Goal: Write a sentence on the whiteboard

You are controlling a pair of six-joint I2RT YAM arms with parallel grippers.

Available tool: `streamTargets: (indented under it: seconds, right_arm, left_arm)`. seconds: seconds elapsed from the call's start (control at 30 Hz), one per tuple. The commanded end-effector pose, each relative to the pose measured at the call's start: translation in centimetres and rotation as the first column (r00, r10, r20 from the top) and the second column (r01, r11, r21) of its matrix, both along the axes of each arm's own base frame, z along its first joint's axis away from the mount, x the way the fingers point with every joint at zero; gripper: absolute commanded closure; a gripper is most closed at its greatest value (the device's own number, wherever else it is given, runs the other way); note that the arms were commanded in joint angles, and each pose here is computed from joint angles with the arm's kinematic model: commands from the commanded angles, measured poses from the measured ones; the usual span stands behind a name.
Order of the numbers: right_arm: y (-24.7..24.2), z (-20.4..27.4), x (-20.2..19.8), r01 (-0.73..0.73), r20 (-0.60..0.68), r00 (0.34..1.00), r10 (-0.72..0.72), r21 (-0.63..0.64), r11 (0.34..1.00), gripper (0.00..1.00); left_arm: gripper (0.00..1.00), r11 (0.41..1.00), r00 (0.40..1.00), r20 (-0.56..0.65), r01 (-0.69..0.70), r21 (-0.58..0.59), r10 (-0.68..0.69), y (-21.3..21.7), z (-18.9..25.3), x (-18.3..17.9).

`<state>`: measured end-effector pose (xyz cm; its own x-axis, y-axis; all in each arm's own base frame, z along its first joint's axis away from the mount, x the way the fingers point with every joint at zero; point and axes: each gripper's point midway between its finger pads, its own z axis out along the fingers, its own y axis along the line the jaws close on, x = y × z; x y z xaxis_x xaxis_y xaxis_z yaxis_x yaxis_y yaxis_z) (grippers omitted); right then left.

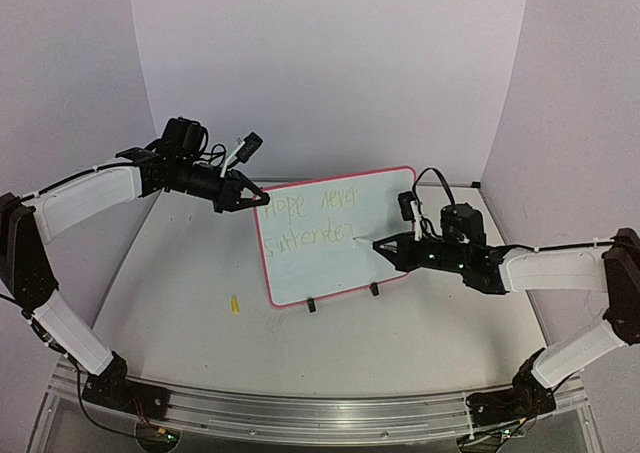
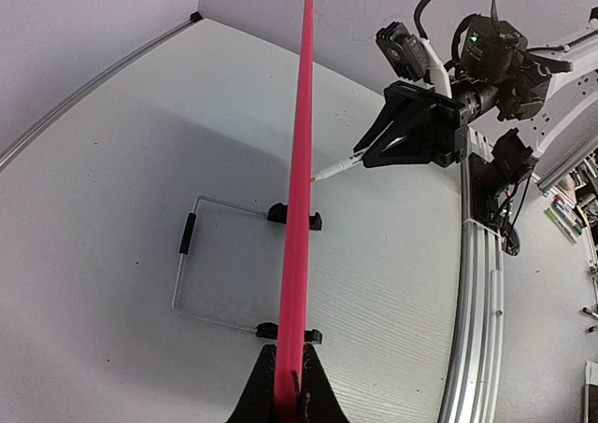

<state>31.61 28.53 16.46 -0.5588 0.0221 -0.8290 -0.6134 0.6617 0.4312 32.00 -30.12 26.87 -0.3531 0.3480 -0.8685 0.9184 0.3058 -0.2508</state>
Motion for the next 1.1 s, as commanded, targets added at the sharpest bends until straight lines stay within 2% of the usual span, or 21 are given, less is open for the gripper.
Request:
streamTargets:
  seconds: [0.0,0.43,0.67,1.07]
  right_arm:
    - [0.1,1.0,0.9,0.022,0.028,0.999,-0.022,0.017,1.000,1.00]
    - [0.4,5.9,1.3,0.020,0.133,0.991,-0.034,0.106,0.994,1.00]
    - [0.5,5.8,1.7,0.023,0.133,0.990,-0.037,0.107,0.994,1.00]
    - [-1.4,6.0,1.9,0.121,0.150,0.979,-0.136,0.105,0.987,1.00]
  left_arm:
    - [1.00,1.000,0.998,0.066,-0.019,0.010,0.019,0.7,1.3,0.0]
    - [1.00,1.000,0.998,0.066,-0.020,0.010,0.020,0.7,1.3,0.0]
    - [1.00,1.000,0.998,0.065,-0.020,0.010,0.019,0.7,1.2,0.0]
    - [1.00,1.000,0.998,0.066,-0.021,0.011,0.021,0.7,1.2,0.0]
